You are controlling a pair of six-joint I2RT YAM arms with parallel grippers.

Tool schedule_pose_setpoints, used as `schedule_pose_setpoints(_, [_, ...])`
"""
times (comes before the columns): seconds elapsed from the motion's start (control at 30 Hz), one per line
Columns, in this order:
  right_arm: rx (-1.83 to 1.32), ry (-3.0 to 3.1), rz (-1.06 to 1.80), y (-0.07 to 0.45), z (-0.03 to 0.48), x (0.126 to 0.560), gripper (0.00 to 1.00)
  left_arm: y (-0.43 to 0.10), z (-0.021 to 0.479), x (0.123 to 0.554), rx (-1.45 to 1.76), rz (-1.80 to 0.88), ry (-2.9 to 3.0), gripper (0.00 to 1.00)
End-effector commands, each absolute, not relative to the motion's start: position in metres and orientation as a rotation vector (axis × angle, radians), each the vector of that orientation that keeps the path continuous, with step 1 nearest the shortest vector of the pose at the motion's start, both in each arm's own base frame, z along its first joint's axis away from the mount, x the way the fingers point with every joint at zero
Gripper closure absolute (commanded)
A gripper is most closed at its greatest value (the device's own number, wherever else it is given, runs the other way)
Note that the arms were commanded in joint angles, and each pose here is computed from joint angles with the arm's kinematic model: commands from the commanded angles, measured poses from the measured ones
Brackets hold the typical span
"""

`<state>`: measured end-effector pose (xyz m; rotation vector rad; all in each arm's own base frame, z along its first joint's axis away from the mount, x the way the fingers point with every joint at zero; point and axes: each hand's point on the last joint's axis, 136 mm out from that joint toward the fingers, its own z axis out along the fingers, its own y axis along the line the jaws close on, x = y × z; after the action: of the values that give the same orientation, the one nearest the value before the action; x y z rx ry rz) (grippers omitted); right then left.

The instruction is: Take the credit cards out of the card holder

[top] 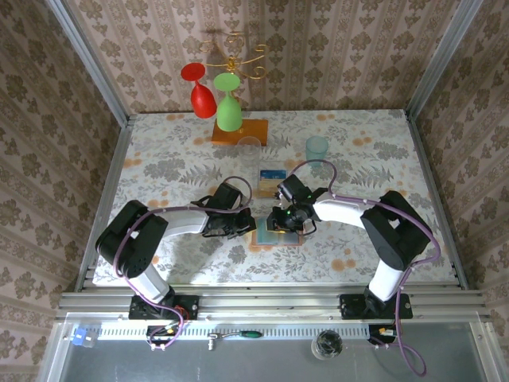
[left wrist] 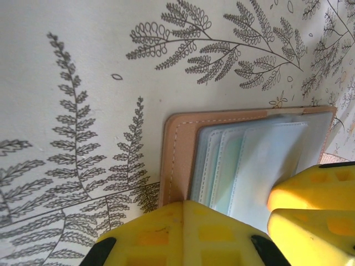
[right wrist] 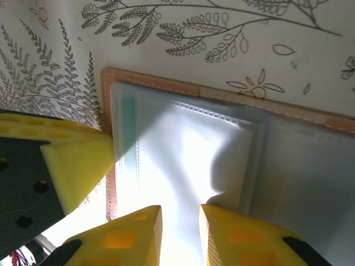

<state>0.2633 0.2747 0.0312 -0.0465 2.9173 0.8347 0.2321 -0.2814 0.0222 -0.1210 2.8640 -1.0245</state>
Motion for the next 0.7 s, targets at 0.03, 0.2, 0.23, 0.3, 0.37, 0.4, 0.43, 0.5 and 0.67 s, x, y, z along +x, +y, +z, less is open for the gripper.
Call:
schedule_pose_setpoints(0.03, [-0.067,2.901,0.760,0.2660,0.0383,0.2632,0.75,-0.2677,0.0081,0.2275,-0.135,-0.926,2.926,1.00])
schedule_pose_setpoints(0.2, [-0.067,2.906,0.761,0.2646,0.0359,0.2608,0.75,-0.2688,0.0093,0.2286,-0.132,-0.927,2.925,1.00])
schedule_pose_setpoints(0.23, [-0.068,2.907,0.765,0.2648,0.0350,0.2601,0.75,-0.2688,0.0095,0.2290,-0.130,-0.924,2.926,1.00])
schedule_pose_setpoints(0.3, [-0.069,2.904,0.768,0.2651,0.0346,0.2602,0.75,-0.2695,0.0111,0.2299,-0.123,-0.923,2.924,1.00])
schedule_pose_setpoints(0.37, [-0.068,2.909,0.765,0.2643,0.0334,0.2592,0.75,-0.2695,0.0116,0.2308,-0.123,-0.919,2.926,1.00])
schedule_pose_setpoints(0.4, [-0.068,2.908,0.764,0.2639,0.0333,0.2589,0.75,-0.2695,0.0114,0.2307,-0.122,-0.916,2.928,1.00])
schedule_pose_setpoints(0.43, [-0.068,2.907,0.762,0.2634,0.0333,0.2588,0.75,-0.2696,0.0115,0.2308,-0.119,-0.918,2.927,1.00])
schedule_pose_setpoints(0.5, [-0.067,2.906,0.759,0.2627,0.0330,0.2586,0.75,-0.2694,0.0112,0.2314,-0.126,-0.915,2.927,1.00])
schedule_pose_setpoints(0.67, [-0.070,2.908,0.754,0.2620,0.0321,0.2581,0.77,-0.2696,0.0118,0.2312,-0.124,-0.914,2.928,1.00])
